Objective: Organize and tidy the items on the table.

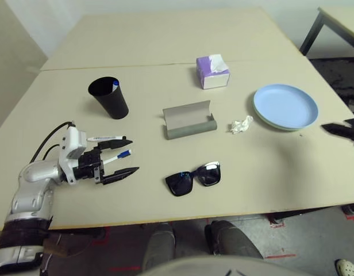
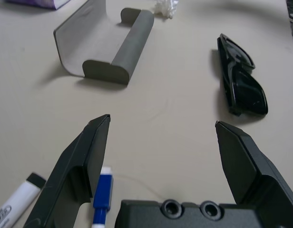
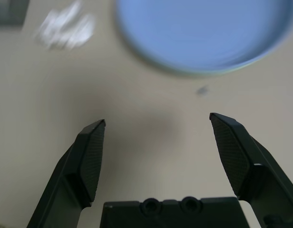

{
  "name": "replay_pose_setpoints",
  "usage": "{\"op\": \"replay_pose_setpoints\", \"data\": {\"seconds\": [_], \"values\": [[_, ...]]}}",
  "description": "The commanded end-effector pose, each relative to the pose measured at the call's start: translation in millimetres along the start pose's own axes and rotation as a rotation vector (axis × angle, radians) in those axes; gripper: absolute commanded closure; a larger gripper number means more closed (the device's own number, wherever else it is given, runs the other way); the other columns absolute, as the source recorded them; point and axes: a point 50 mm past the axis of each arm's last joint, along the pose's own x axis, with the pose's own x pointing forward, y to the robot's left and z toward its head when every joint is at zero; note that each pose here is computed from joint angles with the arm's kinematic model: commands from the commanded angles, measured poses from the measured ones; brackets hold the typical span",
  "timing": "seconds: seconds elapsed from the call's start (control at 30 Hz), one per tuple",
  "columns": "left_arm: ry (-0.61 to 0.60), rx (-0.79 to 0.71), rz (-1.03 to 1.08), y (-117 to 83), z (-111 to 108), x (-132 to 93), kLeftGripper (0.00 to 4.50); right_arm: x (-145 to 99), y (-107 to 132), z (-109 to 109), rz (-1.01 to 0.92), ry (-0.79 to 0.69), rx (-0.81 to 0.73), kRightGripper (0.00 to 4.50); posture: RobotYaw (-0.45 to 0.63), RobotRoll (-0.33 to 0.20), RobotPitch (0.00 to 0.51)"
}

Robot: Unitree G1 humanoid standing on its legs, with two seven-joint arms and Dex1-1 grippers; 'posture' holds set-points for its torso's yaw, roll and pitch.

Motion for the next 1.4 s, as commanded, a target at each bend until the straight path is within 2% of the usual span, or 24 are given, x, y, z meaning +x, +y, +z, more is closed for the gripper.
{"op": "replay_pose_setpoints", "data": {"seconds": [0.03,0.17,0.33,0.6,0.83,1.07,1.4], "values": [[0.011,0.009,-0.002,1,-1,-3,0.0,13,24,-2,0.04,-0.058,-0.137,0.04,-0.12,0.0,0.13],[0.01,0.01,0.0,2,-3,-4,0.0,34,38,-7,0.048,-0.132,-0.162,0.04,-0.11,0.0,0.125],[0.002,0.011,0.006,1,-5,-5,0.0,60,45,-3,0.033,-0.224,-0.158,0.04,-0.1,0.0,0.116],[-0.007,0.017,0.022,1,-4,-6,0.0,92,58,-12,0.098,-0.241,-0.19,0.04,-0.08,0.0,0.106],[-0.012,0.02,0.031,-1,-5,-5,0.0,114,67,-21,0.122,-0.254,-0.155,0.04,-0.08,0.0,0.103],[-0.015,0.026,0.008,-3,0,3,0.0,143,73,-12,0.123,-0.287,-0.122,0.04,-0.08,0.0,0.101],[-0.009,0.028,-0.007,-4,5,4,0.0,161,72,1,0.113,-0.325,-0.118,0.04,-0.09,0.0,0.103]]}}
